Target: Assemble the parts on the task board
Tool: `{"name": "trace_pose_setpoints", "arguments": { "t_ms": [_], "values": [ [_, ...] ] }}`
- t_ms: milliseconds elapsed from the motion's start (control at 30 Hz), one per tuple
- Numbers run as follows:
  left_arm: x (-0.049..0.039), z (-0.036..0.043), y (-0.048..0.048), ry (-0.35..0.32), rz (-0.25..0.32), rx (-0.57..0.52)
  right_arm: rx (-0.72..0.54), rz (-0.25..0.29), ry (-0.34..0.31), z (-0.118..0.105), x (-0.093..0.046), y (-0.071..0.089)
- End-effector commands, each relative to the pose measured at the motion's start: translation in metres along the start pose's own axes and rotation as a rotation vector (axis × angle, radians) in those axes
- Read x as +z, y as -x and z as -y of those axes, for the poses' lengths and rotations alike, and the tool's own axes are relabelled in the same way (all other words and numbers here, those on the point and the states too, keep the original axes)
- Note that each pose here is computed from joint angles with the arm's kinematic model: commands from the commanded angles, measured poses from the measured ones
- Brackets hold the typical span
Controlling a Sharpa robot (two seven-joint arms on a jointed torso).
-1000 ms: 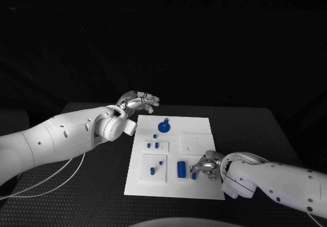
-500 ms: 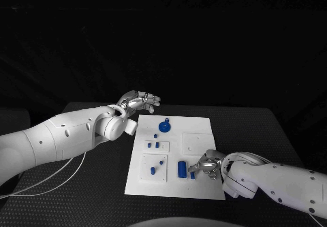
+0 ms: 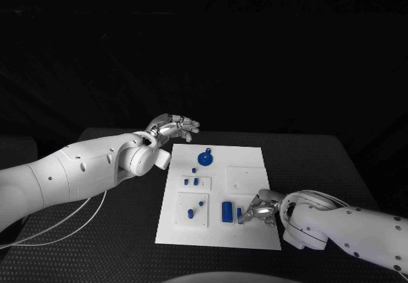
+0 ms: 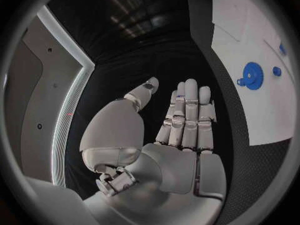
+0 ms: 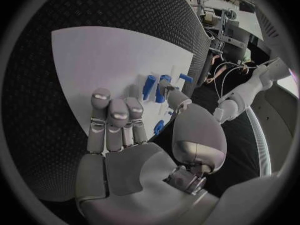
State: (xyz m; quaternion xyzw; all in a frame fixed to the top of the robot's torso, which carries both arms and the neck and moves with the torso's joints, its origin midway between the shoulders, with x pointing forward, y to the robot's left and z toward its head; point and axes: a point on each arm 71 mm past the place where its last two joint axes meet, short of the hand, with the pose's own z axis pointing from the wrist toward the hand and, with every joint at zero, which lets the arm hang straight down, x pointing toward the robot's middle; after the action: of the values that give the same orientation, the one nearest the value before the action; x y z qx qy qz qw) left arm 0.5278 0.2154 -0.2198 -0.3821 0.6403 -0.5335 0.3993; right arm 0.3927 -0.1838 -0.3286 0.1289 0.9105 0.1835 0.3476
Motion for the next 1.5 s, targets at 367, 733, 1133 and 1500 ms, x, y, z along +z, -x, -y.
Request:
{"name": "trace_pose_setpoints", "arguments": {
  "t_ms": [367,733,1133,1500],
  "values": [
    [0.0006,0.0013,-0.0032,-0.007,-0.018,-0.01,-0.102,-0.034,0.031,-0.0013,-0.0002,-0.0066],
    [0.0006,0.0012,-0.0032,-0.006,-0.018,-0.01,-0.082,0.012,0.015,0.0006,0.002,-0.0024],
    [0.0006,0.0011,-0.0031,-0.005,-0.017,-0.009,-0.14,0.058,0.014,-0.0031,0.0047,-0.0001],
    [0.0007,0.0011,-0.0038,-0.004,-0.018,-0.01,-0.153,0.044,0.008,-0.0052,0.0054,-0.002]
  ]
}}
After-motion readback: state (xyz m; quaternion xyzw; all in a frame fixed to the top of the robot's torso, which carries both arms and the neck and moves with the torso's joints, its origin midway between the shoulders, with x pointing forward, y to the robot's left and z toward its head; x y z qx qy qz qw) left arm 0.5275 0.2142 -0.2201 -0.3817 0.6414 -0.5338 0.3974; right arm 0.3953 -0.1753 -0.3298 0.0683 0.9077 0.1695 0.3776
